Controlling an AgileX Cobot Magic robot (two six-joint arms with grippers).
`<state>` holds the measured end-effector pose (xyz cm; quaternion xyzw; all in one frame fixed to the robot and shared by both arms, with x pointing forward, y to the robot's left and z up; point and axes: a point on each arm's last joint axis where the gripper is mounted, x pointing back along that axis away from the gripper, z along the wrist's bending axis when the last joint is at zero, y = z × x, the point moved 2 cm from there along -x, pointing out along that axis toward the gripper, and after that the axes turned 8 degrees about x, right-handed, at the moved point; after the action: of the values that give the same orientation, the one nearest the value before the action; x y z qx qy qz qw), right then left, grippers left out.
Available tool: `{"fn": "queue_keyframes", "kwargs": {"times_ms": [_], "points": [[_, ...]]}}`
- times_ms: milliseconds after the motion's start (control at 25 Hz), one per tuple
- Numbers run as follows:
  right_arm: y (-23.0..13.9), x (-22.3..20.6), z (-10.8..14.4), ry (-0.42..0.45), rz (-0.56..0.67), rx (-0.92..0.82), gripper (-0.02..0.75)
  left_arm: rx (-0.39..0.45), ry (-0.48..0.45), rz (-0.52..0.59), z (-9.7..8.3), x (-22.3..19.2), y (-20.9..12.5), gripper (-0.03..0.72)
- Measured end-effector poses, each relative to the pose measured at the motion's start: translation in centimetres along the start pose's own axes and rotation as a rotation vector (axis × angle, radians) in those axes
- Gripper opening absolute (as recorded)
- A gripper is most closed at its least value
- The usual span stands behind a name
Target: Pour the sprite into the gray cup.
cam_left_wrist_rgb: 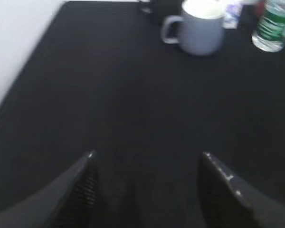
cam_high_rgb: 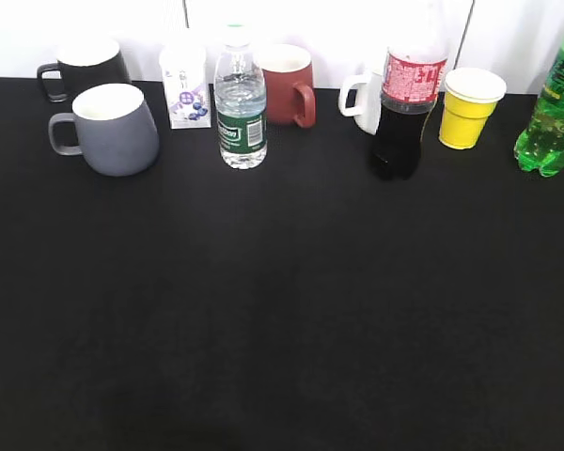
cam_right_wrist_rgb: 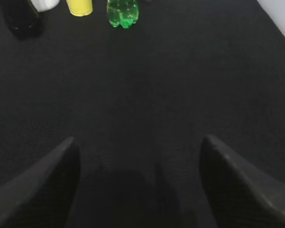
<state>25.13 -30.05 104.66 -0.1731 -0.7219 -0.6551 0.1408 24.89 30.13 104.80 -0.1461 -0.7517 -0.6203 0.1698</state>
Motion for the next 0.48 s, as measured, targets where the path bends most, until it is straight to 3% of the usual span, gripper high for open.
{"fn": "queue_keyframes", "kwargs": {"times_ms": [480], "points": [[0.0,0.0,0.03,0.024,-0.003,0.012,0.593,-0.017,-0.035,0.006,-0.04,0.0,0.0,0.495]]}}
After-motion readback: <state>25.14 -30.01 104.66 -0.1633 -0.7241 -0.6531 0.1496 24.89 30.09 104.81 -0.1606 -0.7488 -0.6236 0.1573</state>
